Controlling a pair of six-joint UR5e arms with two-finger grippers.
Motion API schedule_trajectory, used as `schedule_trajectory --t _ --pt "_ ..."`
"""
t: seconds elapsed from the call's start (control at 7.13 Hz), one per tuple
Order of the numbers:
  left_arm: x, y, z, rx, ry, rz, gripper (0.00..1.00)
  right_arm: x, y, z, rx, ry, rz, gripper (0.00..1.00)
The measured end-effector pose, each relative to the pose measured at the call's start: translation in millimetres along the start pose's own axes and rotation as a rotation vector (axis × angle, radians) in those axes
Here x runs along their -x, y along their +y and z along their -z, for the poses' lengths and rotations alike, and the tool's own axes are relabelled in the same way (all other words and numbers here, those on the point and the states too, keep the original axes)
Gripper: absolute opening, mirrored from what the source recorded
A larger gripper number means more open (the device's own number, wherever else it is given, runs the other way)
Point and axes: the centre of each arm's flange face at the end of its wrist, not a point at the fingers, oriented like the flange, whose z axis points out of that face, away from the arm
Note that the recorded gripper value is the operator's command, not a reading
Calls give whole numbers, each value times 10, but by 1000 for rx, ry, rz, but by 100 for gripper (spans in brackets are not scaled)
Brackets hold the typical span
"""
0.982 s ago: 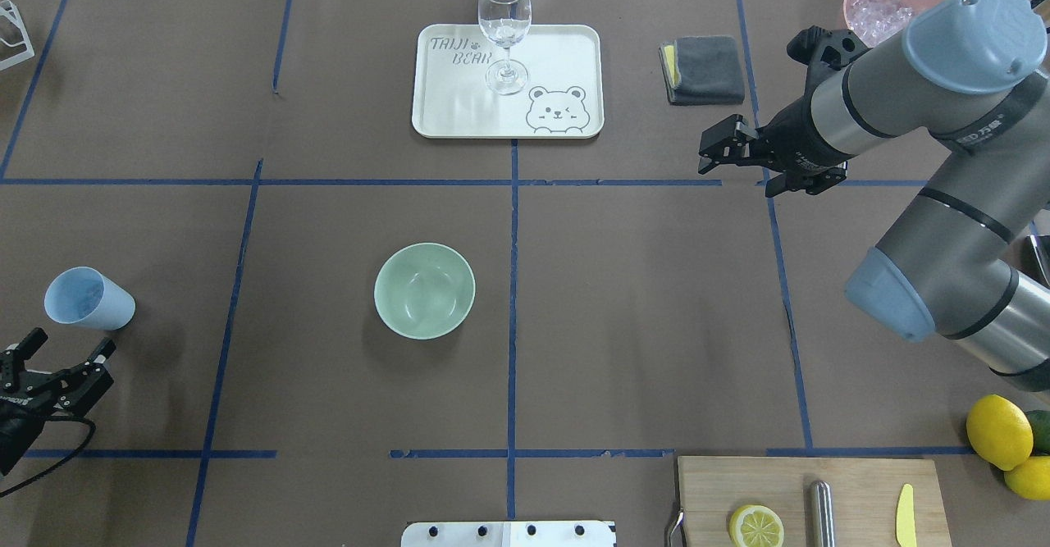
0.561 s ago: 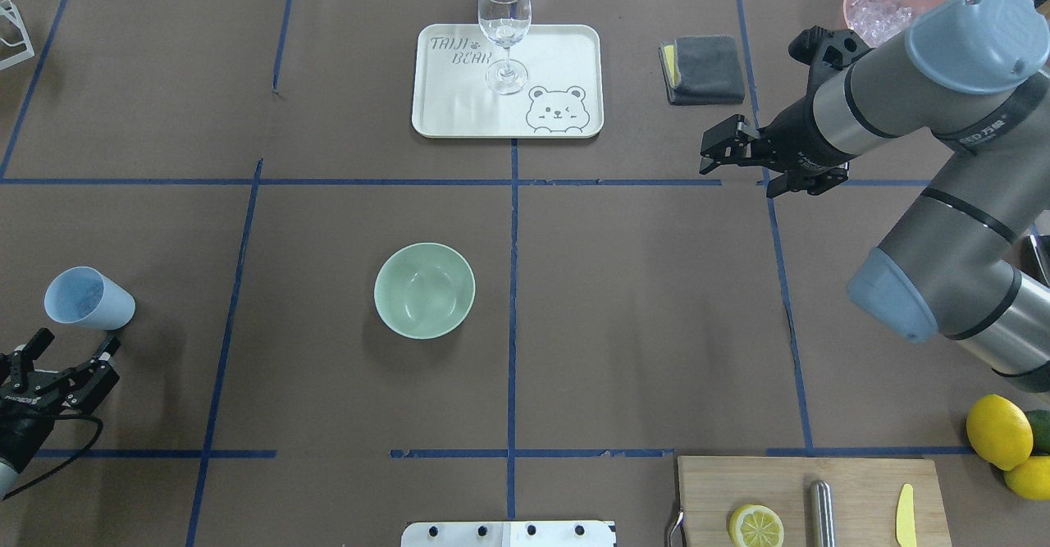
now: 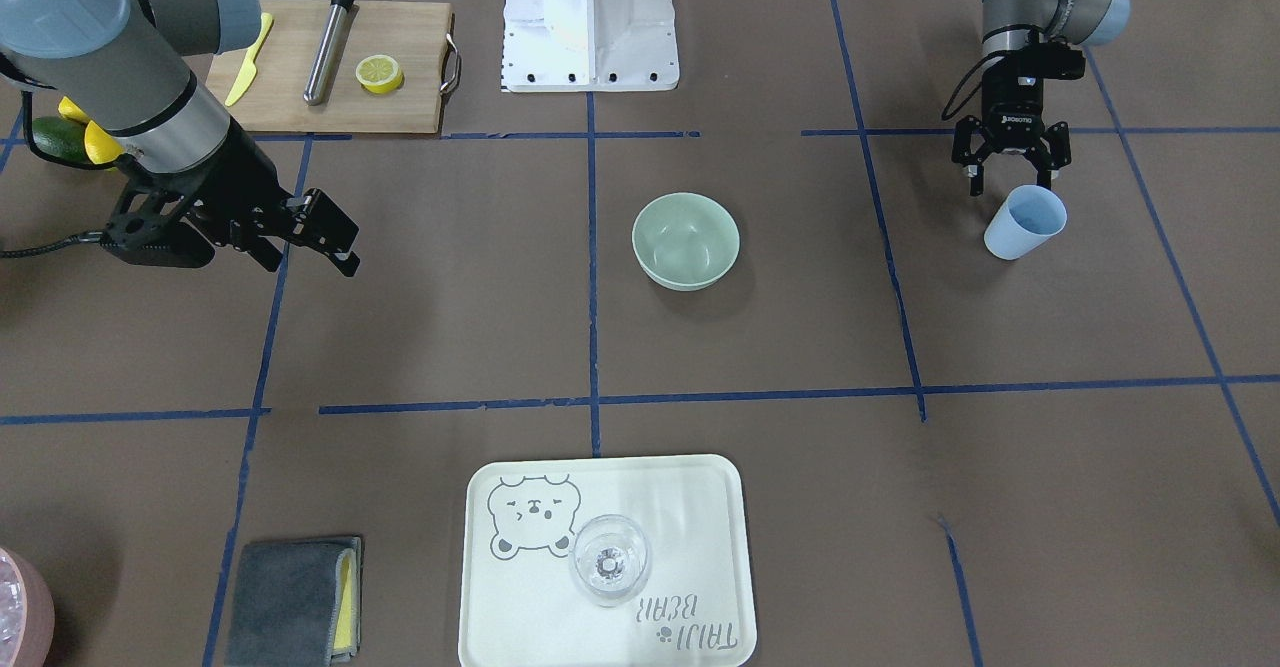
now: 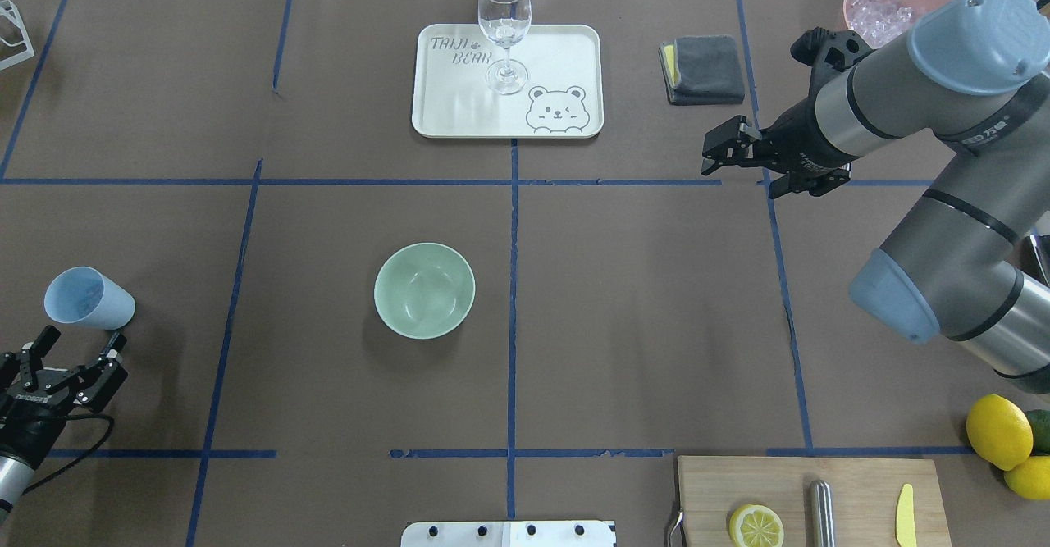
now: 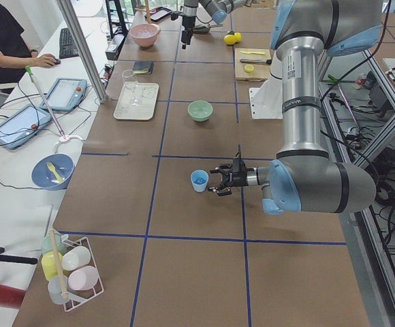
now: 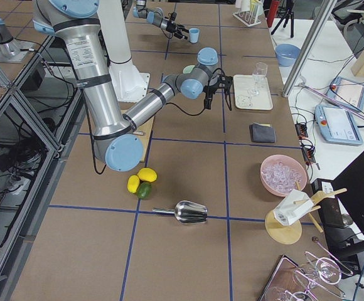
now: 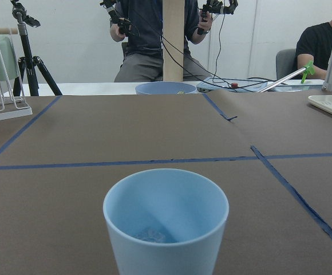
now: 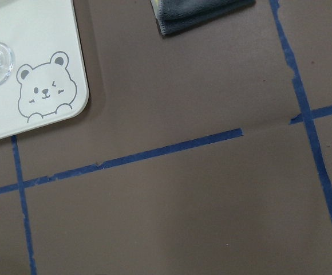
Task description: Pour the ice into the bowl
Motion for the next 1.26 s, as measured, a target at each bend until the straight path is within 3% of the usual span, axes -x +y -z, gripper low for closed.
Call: schedule_trajectory --t 1.26 --pt "-53 -25 -337 -47 -61 -31 99 -2 -1 -5 2 1 -1 100"
